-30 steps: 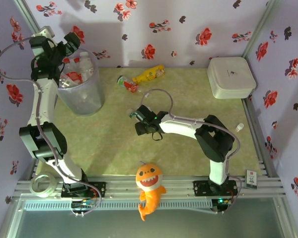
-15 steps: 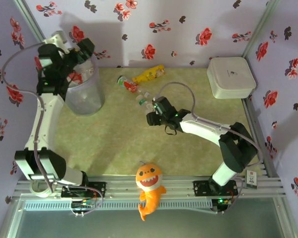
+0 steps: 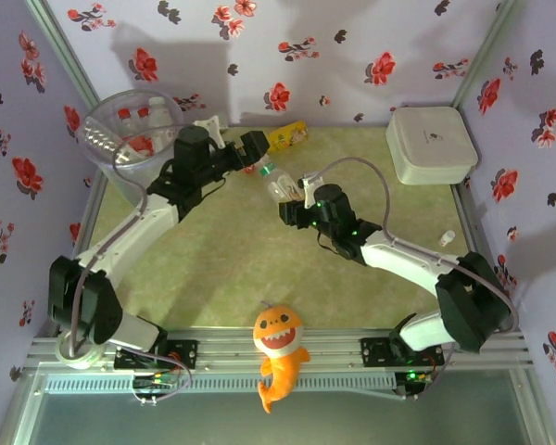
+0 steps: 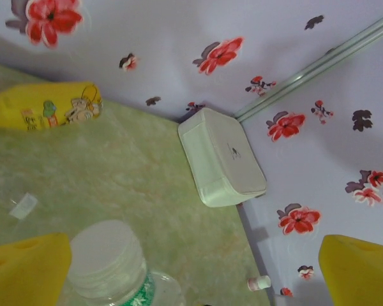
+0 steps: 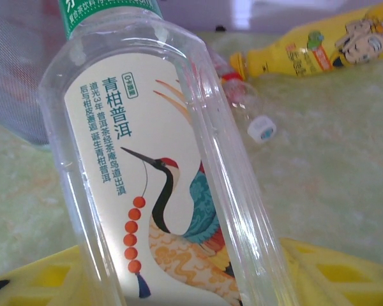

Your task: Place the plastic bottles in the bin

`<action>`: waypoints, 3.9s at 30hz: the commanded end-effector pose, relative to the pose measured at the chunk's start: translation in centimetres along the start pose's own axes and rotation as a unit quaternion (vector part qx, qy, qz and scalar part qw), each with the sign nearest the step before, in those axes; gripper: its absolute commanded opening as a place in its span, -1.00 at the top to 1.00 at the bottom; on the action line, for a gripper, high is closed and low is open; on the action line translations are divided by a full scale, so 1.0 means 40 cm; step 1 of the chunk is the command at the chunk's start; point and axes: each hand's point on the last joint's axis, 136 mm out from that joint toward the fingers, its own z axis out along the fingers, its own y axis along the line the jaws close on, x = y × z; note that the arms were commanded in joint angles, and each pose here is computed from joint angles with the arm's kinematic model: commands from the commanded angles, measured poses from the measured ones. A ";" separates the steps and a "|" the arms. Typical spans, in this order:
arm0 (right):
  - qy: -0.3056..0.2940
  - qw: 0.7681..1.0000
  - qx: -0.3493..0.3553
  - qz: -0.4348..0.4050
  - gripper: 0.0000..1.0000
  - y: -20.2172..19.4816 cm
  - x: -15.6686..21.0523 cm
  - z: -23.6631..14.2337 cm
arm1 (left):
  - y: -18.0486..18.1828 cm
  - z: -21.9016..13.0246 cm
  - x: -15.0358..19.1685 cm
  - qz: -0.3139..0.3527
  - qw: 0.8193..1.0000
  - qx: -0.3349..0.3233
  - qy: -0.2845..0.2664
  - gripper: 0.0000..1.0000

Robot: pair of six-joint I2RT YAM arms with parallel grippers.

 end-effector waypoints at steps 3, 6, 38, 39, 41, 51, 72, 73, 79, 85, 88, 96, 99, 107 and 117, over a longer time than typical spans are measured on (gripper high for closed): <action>-0.086 0.996 -0.037 0.002 -0.14 0.058 -0.095 -0.040 | 0.009 0.045 -0.002 -0.040 0.999 0.013 -0.028 -0.94; -0.091 0.995 -0.037 -0.002 -0.15 0.067 -0.098 -0.040 | 0.005 0.067 0.023 -0.043 0.999 0.017 -0.013 -0.83; -0.108 0.994 0.025 0.011 -0.99 -0.026 -0.142 -0.129 | -0.068 -0.071 -0.312 0.069 0.990 -0.004 -0.119 0.49; -0.106 0.994 0.032 0.011 -0.99 -0.036 -0.138 -0.131 | -0.077 -0.090 -0.347 0.080 0.988 -0.007 -0.131 0.50; -0.100 0.994 0.041 0.013 -0.99 -0.051 -0.126 -0.131 | -0.092 -0.132 -0.409 0.097 0.983 -0.013 -0.154 0.49; -0.068 0.996 0.062 0.017 -0.99 -0.082 -0.068 -0.122 | 0.007 -0.463 -0.728 0.170 0.907 -0.196 -0.330 0.70; -0.044 0.996 0.079 0.013 -0.99 -0.102 -0.034 -0.123 | 0.381 -0.418 -0.657 0.175 0.873 -0.398 -0.220 0.84; -0.043 0.996 0.079 0.013 -0.99 -0.103 -0.033 -0.122 | 0.394 -0.409 -0.646 0.173 0.874 -0.400 -0.215 0.84; -0.043 0.996 0.081 0.011 -0.98 -0.104 -0.035 -0.113 | 0.467 -0.365 -0.586 0.170 0.878 -0.414 -0.171 0.85; -0.042 0.996 0.083 0.011 -0.98 -0.105 -0.037 -0.108 | 0.523 -0.340 -0.527 0.146 0.885 -0.416 -0.146 0.85; -0.041 0.996 0.083 0.011 -0.98 -0.105 -0.037 -0.107 | 0.554 -0.324 -0.498 0.132 0.890 -0.418 -0.128 0.85; -0.040 0.996 0.084 0.009 -0.98 -0.106 -0.035 -0.107 | 0.610 -0.304 -0.443 0.105 0.893 -0.425 -0.103 0.85; -0.041 0.996 0.085 0.010 -0.98 -0.107 -0.035 -0.107 | 0.626 -0.298 -0.423 0.098 0.894 -0.427 -0.094 0.85; -0.040 0.996 0.085 0.009 -0.98 -0.107 -0.035 -0.107 | 0.599 -0.302 -0.436 0.105 0.897 -0.420 -0.089 0.07; -0.040 0.996 0.078 0.011 -0.98 -0.099 -0.039 -0.097 | 0.502 -0.311 -0.494 0.132 0.905 -0.391 -0.102 -0.66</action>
